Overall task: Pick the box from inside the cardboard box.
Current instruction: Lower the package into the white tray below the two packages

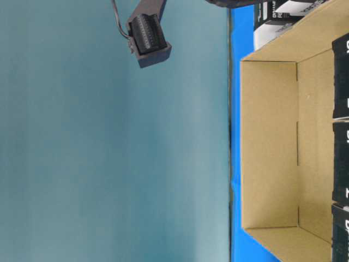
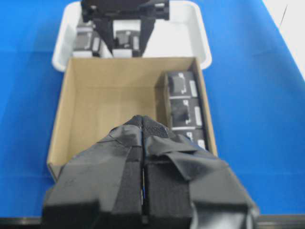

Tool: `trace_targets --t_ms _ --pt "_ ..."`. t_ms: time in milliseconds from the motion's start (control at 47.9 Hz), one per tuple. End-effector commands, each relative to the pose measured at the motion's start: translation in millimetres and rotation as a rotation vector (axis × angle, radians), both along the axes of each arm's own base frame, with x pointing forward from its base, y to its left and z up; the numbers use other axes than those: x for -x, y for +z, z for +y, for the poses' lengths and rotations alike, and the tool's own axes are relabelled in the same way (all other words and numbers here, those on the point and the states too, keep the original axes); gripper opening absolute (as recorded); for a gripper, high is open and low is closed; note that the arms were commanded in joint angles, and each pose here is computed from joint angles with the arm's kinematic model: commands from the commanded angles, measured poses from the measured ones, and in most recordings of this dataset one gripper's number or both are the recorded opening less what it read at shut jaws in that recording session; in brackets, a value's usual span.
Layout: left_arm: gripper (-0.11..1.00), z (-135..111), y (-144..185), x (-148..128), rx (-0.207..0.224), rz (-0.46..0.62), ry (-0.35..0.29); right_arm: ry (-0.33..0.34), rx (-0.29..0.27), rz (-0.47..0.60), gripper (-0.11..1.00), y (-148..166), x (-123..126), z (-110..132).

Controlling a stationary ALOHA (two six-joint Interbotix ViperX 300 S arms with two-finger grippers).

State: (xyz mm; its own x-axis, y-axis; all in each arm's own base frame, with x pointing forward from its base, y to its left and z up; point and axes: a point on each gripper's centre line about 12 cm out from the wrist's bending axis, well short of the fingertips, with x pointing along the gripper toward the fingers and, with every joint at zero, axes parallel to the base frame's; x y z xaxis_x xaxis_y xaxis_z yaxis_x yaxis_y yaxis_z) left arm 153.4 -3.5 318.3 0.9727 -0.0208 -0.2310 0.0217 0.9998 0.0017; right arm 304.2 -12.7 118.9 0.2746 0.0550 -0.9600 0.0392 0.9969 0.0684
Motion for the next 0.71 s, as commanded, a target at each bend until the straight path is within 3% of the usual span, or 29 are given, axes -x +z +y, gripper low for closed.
trace_targets --t_ms 0,647,689 --pt "-0.06 0.5 10.7 -2.4 -0.002 -0.023 0.003 0.005 0.009 -0.01 0.61 1.1 -3.4 -1.9" --pt "-0.06 0.8 11.5 -2.1 -0.001 -0.026 0.005 0.019 0.015 0.005 0.61 -4.2 -6.0 -0.7" --pt "-0.06 0.8 11.5 -2.1 -0.001 -0.026 0.005 0.022 0.016 0.002 0.67 -4.1 -6.4 0.2"
